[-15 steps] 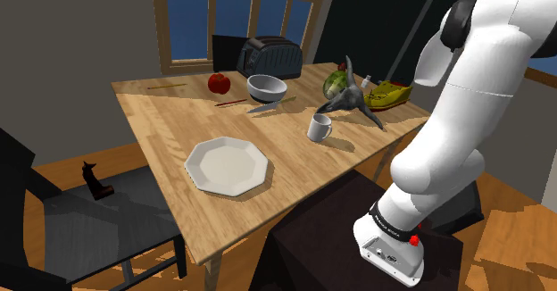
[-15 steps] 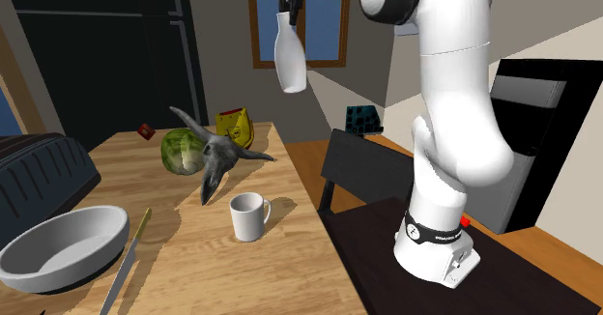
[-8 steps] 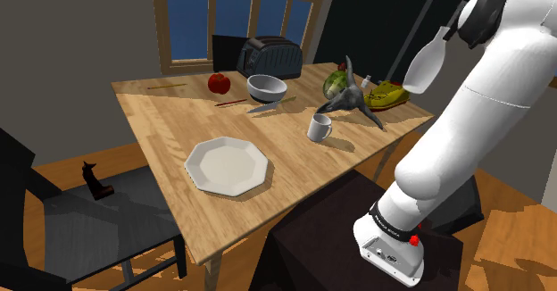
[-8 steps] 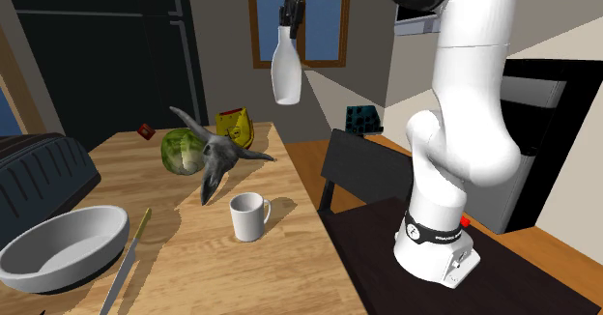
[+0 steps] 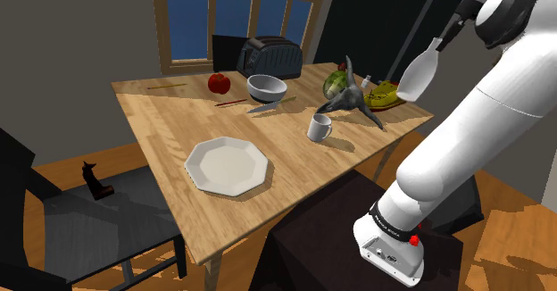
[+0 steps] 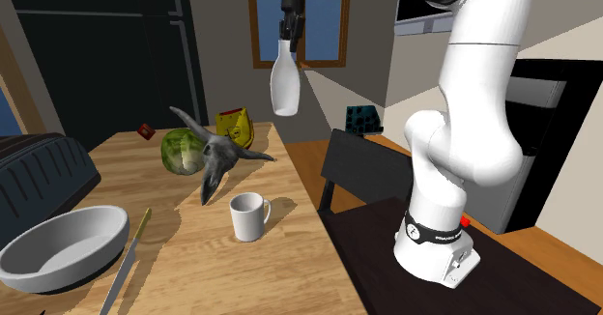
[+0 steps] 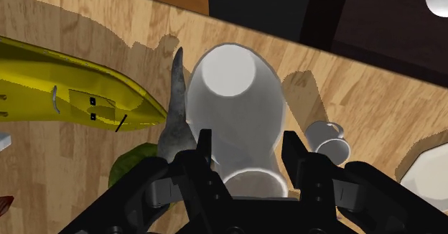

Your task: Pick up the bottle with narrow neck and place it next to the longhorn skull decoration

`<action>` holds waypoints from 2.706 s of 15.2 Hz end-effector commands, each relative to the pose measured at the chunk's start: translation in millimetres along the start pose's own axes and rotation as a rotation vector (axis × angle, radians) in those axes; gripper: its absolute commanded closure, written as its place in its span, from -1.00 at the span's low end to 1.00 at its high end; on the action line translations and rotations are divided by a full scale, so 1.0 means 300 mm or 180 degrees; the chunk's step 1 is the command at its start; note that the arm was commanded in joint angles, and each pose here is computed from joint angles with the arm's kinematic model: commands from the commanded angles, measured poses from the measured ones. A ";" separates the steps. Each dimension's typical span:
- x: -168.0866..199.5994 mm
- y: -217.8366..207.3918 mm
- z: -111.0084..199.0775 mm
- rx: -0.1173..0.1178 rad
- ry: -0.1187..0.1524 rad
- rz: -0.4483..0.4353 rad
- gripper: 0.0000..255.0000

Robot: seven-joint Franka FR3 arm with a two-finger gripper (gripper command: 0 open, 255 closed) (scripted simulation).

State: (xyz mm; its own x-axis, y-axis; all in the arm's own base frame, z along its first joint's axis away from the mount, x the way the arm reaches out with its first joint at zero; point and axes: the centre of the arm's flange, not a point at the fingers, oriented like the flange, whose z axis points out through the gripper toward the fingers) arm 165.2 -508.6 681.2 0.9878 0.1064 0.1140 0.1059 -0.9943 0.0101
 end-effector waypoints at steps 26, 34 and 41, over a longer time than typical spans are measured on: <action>-0.055 -0.007 0.473 -0.0003 0.0000 -0.0001 1.00; -0.071 -0.009 0.613 -0.0003 0.0000 -0.0001 1.00; -0.085 -0.010 0.736 -0.0003 0.0000 -0.0001 1.00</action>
State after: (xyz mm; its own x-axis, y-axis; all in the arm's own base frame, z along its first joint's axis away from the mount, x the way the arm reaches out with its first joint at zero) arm 164.9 -507.3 464.0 0.9877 0.1069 0.1138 0.1065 -0.9943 0.0101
